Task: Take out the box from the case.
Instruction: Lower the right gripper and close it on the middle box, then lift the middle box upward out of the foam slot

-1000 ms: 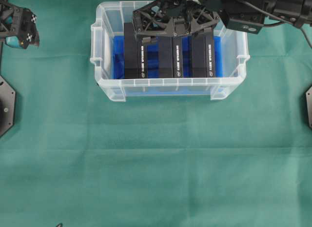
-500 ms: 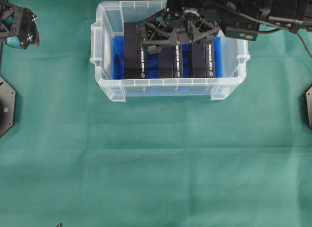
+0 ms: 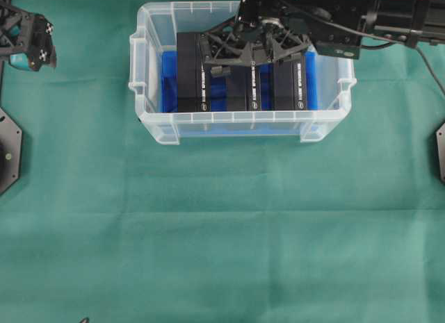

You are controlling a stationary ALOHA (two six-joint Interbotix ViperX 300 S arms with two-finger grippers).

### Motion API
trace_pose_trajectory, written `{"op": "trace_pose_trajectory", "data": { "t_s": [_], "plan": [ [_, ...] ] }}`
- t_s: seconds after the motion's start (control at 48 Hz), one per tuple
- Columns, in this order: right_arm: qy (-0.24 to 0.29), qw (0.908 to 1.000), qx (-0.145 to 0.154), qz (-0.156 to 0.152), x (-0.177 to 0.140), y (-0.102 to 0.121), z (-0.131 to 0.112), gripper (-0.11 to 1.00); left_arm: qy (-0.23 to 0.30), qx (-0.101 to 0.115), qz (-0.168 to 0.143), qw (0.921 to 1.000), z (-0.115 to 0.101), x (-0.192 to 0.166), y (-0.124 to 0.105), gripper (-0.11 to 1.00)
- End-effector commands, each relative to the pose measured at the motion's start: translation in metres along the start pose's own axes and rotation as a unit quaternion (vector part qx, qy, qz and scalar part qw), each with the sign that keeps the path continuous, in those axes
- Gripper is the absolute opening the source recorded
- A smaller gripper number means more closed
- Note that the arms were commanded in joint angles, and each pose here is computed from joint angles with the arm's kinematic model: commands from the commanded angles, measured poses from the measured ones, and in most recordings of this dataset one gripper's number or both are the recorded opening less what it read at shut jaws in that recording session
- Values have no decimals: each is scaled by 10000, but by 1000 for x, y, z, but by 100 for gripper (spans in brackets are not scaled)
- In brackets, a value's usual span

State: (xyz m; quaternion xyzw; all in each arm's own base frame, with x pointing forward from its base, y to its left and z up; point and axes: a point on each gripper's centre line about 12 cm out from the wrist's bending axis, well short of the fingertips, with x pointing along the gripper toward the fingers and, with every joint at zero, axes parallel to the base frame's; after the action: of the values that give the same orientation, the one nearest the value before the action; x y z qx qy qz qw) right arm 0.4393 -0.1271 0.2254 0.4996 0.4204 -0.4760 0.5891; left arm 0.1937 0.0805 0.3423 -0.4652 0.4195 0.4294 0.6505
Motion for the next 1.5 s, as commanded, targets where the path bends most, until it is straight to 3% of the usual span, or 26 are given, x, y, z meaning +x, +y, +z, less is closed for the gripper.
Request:
{"op": "trace_pose_trajectory", "data": {
  "t_s": [0.0,0.396,0.812,0.896,1.021,1.479],
  "plan": [
    [-48,9999,26,119,-6,2,3,94,-56,-12,-82,10000,2,-5,-1,92],
    [56,10000,10,30,22,0,-2,94,-44,-18,-62,10000,0,-3,1,92],
    [133,9998,124,34,26,1,-3,93,-44,-18,-62,10000,0,-3,1,92],
    [155,9997,193,63,25,2,-4,89,-48,-19,-69,10000,0,-4,1,92],
    [158,9994,299,73,25,4,-9,66,-44,-18,-62,10000,0,-3,1,92],
    [126,9995,291,29,24,5,-10,66,-44,-18,-62,10000,0,-3,1,92]
  ]
}}
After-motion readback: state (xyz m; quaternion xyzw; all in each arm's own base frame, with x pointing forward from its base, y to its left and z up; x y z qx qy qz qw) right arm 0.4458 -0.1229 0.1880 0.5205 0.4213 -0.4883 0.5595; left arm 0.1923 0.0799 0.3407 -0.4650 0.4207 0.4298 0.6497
